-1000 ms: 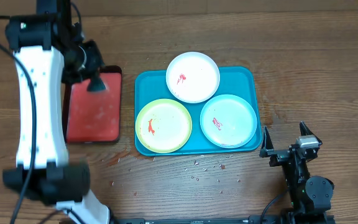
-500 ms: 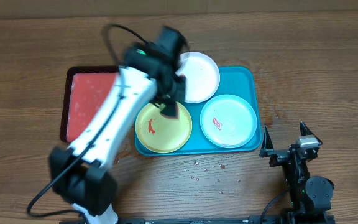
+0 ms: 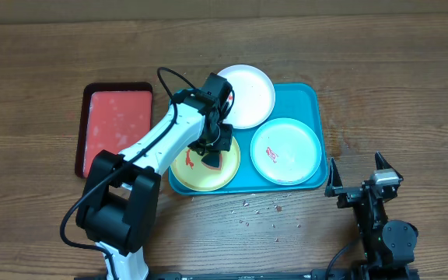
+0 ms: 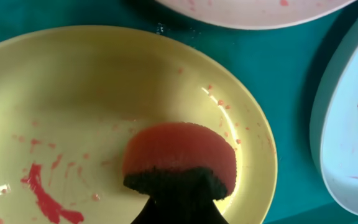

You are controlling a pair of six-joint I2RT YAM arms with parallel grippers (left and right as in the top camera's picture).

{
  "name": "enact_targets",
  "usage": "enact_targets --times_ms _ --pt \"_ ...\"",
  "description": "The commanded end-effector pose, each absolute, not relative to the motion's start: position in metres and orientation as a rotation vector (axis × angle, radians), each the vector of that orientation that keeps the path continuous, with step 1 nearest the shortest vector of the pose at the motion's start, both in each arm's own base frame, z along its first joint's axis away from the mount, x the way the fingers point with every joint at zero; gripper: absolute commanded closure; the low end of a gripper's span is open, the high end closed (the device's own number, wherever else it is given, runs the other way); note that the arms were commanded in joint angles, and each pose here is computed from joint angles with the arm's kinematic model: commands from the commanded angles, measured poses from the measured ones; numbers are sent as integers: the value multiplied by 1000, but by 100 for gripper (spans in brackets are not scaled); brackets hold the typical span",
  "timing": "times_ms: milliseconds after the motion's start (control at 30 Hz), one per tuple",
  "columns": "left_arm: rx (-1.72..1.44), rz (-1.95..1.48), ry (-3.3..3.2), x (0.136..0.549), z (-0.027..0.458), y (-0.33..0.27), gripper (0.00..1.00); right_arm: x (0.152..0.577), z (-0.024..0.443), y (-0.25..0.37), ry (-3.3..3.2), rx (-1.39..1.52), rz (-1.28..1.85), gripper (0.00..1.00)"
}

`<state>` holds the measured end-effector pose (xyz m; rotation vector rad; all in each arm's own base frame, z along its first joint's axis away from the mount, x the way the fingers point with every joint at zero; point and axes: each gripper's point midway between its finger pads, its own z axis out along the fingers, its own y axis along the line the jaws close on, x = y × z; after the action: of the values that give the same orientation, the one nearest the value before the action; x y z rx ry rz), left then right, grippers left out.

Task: Clean dirty plates on tray and stack at the side
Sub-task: 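Lift the sponge and carry it onto the yellow plate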

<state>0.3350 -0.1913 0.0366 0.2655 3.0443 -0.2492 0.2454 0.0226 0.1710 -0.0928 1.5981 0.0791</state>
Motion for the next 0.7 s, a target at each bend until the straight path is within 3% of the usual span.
enact_targets --times_ms 0,67,267,467,567,600,633,667 --pt "291 -169 3071 333 18 -183 94 246 169 21 1597 -83 74 0" --pt "241 -127 3087 334 11 -179 80 246 169 21 1597 -83 74 0" --pt "270 -83 3084 337 16 -174 64 246 173 21 1581 -83 73 0" --pt "212 -141 3059 357 76 -172 64 240 187 49 1511 -218 197 0" --pt "172 -163 3008 372 112 -167 63 229 228 67 1327 -311 261 0" --pt "157 -169 2995 375 122 -164 58 221 246 74 1244 -357 279 0" --pt "137 -175 2981 379 131 -160 22 213 262 79 1168 -388 285 0" --pt "121 -178 2971 381 138 -156 0 207 275 81 1121 -403 284 0"
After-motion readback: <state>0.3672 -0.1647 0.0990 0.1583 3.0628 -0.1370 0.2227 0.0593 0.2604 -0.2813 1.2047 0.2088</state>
